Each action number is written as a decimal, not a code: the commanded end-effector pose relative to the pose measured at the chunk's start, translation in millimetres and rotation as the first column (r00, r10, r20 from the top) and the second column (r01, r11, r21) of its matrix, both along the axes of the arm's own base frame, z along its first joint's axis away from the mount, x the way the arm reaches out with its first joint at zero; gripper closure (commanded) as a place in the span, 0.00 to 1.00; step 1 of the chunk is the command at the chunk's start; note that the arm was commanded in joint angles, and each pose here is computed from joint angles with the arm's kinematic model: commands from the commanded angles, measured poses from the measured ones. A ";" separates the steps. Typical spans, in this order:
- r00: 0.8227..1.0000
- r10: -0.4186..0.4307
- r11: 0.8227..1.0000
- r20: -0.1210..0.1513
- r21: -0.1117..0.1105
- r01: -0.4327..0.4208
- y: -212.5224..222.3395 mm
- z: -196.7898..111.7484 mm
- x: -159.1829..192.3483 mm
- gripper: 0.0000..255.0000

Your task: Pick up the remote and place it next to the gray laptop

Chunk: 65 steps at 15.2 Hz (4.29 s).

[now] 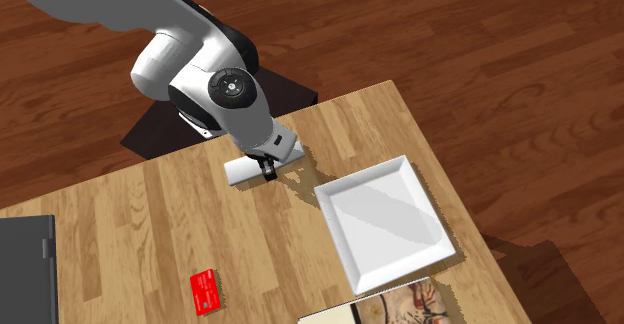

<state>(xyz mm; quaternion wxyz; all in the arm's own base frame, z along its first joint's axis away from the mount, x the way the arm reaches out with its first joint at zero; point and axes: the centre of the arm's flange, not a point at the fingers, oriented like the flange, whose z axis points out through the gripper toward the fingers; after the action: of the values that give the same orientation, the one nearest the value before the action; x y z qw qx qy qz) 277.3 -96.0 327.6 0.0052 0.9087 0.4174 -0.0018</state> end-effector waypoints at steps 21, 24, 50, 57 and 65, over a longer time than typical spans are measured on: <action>1.000 0.000 1.000 0.000 0.000 0.000 0.0 68.5 0.0 1.00; 1.000 0.000 1.000 0.000 0.000 0.000 0.0 84.4 0.0 1.00; 1.000 0.000 1.000 0.000 0.000 0.000 0.0 221.6 0.0 1.00; 1.000 0.000 1.000 0.000 0.000 0.000 0.0 258.6 0.0 1.00; 1.000 0.000 1.000 0.000 0.000 0.000 0.0 300.8 0.0 1.00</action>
<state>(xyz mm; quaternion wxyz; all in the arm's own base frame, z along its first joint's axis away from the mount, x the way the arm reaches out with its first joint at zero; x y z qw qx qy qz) 278.3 -95.7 623.2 0.0052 0.9087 0.4174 -0.0018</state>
